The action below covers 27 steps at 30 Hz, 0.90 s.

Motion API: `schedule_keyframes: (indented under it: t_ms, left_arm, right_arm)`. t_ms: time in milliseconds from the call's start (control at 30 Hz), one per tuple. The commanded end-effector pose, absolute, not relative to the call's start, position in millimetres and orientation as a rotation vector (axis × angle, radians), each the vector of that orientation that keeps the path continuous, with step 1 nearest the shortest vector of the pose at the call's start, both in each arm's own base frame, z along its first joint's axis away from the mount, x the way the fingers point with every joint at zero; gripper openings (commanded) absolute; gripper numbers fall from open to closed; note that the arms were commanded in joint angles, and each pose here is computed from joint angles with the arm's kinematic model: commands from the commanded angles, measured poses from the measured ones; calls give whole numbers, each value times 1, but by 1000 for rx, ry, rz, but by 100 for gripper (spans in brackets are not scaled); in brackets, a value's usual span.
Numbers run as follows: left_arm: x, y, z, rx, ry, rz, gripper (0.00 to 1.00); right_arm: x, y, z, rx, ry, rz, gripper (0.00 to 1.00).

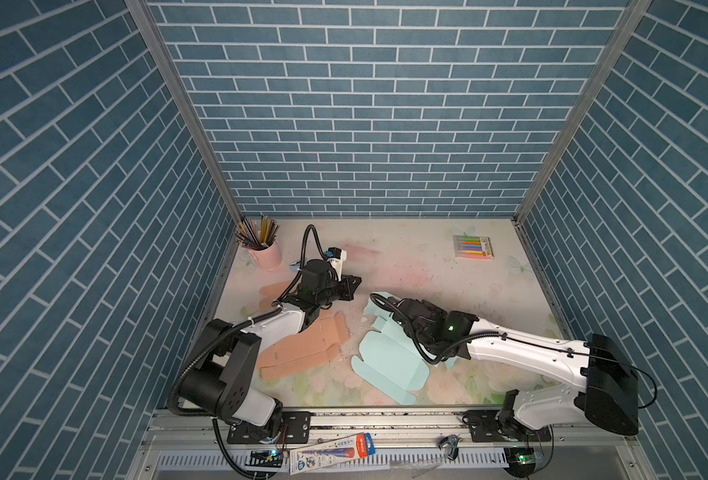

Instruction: Fold the paper box

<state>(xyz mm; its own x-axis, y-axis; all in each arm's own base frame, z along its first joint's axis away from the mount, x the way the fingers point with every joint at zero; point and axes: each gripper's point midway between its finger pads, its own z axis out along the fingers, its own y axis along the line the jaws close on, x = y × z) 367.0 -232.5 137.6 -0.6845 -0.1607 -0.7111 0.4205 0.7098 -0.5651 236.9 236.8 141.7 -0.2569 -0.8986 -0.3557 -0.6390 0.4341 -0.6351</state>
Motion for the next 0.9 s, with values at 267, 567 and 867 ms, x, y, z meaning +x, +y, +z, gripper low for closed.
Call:
schedule_keyframes:
  t_ms: [267, 567, 867]
  left_arm:
    - [373, -261, 126, 306, 2092, -1065, 0]
    - [349, -275, 117, 368, 2100, -1127, 0]
    - [330, -282, 110, 385, 2112, -1181, 0]
  right_arm:
    - [241, 236, 144, -1327, 1900, -627, 0]
    - [243, 240, 142, -1348, 1852, -670, 0]
    - [245, 245, 138, -1356, 1821, -670, 0]
